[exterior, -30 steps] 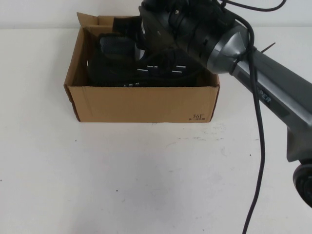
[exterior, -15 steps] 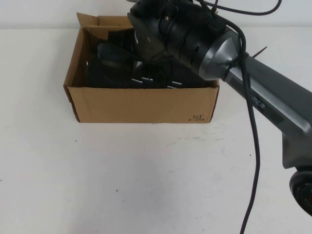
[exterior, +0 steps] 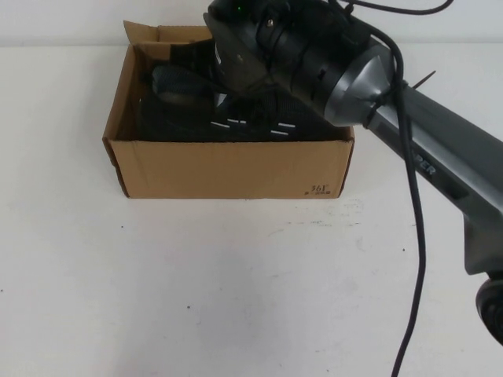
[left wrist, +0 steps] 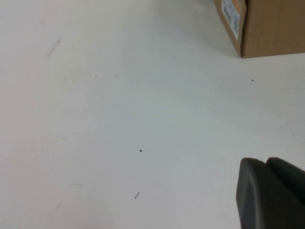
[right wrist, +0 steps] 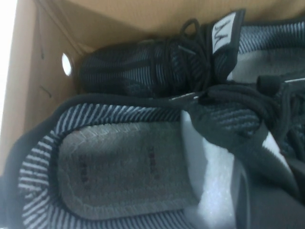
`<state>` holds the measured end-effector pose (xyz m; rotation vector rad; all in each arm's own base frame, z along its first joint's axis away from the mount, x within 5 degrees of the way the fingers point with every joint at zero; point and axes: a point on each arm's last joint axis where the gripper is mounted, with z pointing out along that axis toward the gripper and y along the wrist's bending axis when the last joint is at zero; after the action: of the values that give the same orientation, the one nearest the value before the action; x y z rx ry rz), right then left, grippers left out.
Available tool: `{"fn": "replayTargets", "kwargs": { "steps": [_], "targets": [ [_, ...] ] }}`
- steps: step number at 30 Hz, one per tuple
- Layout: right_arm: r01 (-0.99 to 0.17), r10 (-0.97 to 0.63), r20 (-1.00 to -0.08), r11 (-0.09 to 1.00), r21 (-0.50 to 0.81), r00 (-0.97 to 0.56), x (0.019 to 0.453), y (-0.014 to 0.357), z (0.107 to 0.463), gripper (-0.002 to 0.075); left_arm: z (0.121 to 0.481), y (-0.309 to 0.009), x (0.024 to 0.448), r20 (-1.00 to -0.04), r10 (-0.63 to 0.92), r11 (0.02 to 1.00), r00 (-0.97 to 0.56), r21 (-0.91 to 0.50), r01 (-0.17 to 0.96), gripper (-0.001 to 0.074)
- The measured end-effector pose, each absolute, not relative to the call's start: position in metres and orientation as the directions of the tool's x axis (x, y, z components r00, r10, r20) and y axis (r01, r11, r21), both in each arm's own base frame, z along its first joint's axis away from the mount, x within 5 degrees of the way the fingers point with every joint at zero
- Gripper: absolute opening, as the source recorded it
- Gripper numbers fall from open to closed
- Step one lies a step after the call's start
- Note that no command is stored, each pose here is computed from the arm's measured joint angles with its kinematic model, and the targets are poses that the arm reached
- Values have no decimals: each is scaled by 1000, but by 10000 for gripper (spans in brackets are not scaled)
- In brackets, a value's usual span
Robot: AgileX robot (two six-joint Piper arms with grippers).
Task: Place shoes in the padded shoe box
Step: Place the shoe in the shoe box
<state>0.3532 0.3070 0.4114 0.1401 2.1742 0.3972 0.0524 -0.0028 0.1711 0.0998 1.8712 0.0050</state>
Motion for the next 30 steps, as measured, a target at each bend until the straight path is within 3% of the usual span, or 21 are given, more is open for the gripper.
{"fn": "replayTargets", "kwargs": {
  "steps": [30],
  "targets": [
    [-61,154,-731,964,259,-665,398,313,348,-1,171,-3,52,-953,72,996,-295,54,67,-4]
  ]
}}
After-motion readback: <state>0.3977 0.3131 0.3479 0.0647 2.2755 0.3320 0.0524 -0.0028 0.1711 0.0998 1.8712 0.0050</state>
